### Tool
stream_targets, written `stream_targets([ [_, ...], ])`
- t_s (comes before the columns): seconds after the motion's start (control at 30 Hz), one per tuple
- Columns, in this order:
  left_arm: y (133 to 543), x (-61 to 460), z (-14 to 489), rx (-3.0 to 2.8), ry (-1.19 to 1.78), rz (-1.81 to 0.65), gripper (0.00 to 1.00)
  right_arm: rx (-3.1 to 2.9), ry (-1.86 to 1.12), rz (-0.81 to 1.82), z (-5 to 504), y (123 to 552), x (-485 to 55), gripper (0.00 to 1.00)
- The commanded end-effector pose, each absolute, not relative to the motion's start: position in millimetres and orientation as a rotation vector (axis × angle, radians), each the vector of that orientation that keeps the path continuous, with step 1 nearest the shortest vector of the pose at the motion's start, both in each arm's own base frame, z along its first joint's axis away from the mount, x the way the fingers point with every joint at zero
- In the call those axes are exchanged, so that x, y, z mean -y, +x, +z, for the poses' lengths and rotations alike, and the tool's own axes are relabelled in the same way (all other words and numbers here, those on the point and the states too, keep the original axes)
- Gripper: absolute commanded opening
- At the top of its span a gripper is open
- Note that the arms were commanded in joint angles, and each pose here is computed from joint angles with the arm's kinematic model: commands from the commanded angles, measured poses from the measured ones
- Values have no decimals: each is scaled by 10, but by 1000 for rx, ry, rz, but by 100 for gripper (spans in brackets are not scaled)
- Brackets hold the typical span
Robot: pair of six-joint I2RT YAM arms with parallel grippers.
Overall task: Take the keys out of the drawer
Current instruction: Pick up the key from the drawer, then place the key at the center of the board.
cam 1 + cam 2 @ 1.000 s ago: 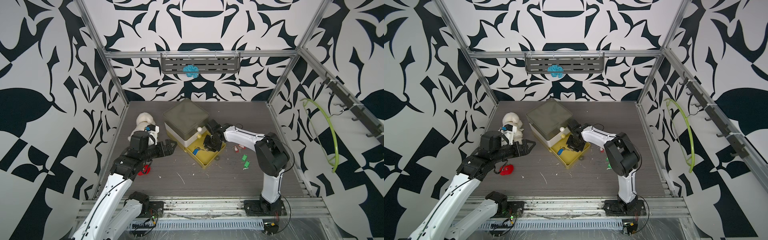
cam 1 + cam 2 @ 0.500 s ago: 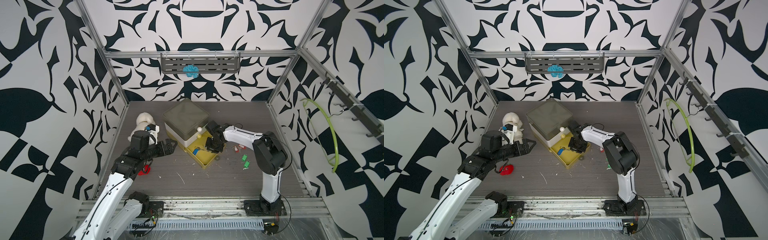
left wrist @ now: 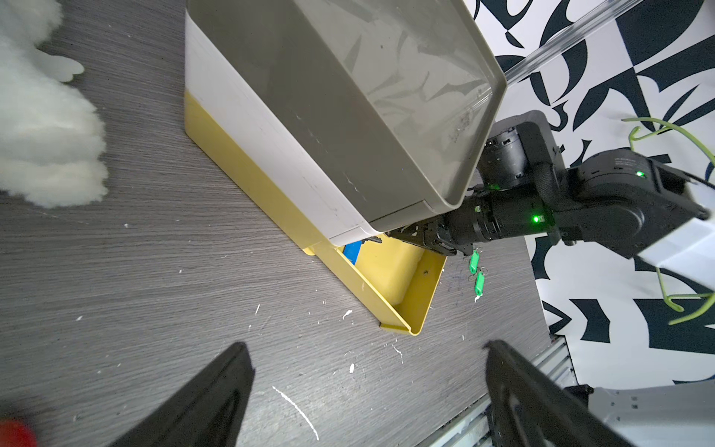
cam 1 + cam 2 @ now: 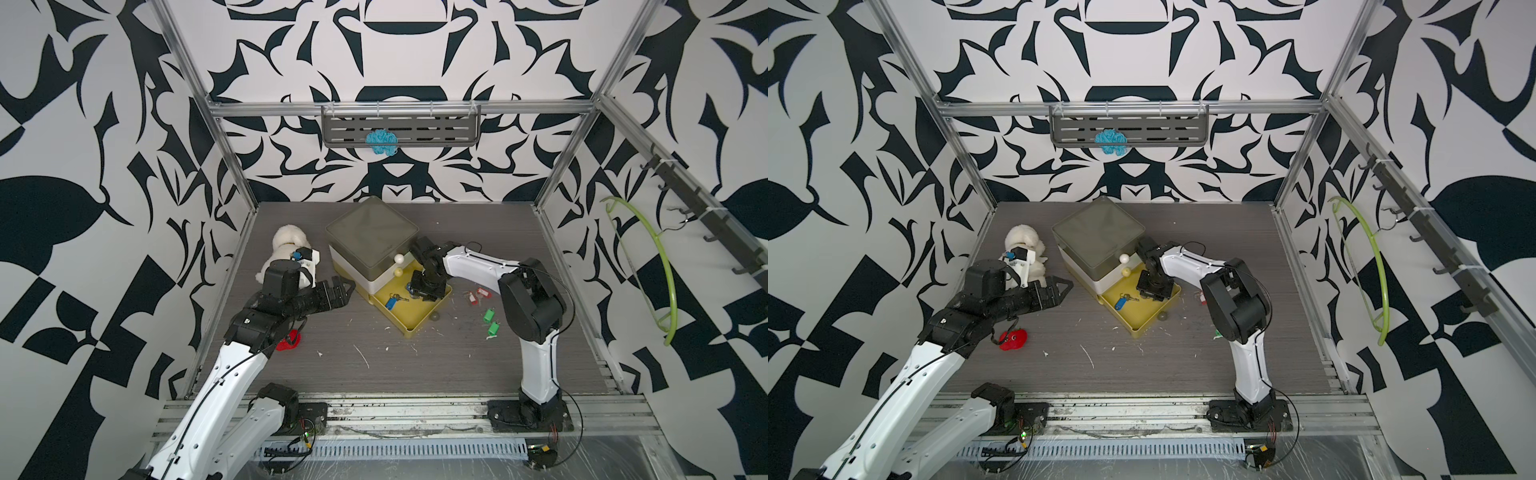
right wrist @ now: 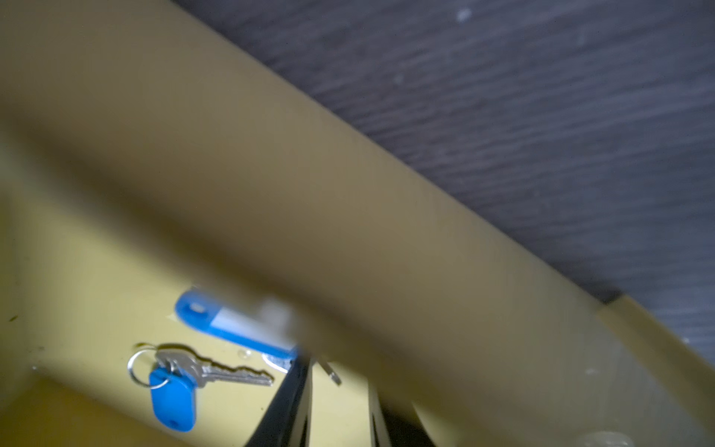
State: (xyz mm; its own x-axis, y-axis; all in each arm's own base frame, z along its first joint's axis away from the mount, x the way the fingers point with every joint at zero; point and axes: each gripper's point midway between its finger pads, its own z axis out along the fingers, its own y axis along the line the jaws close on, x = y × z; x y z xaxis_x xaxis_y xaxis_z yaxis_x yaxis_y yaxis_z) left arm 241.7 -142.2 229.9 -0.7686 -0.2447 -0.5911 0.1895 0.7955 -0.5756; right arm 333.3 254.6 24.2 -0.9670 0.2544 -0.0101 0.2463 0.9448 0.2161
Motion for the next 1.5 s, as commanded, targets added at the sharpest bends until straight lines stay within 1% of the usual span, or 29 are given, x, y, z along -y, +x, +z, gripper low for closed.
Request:
stream_targets([
  [0.0,2419,1398,2249,-2308,-37,-812,99,-3090,380,272,188,3321,-2506,30],
  [0.1,2430,1395,2247,-2308,-33,-805,99,-3090,383,266,176,3332,-2507,26],
  [0.3,2459,1418,2244,-2312,-23,-809,99,-3073,386,264,194,3357,-2503,11],
  [0.53,2492,1445,2259,-2315,-13,-817,99,-3046,381,271,273,3384,-2490,0],
  [0.67,2510,1452,2278,-2304,-14,-821,99,-3026,365,283,378,3353,-2461,0],
  [1.2,2635,1538,2392,-2251,-38,-888,99,-2881,304,368,1132,3287,-2320,0],
  [1.47,2658,1654,2614,-2154,4,-899,99,-2801,299,390,1578,3189,-2131,0],
])
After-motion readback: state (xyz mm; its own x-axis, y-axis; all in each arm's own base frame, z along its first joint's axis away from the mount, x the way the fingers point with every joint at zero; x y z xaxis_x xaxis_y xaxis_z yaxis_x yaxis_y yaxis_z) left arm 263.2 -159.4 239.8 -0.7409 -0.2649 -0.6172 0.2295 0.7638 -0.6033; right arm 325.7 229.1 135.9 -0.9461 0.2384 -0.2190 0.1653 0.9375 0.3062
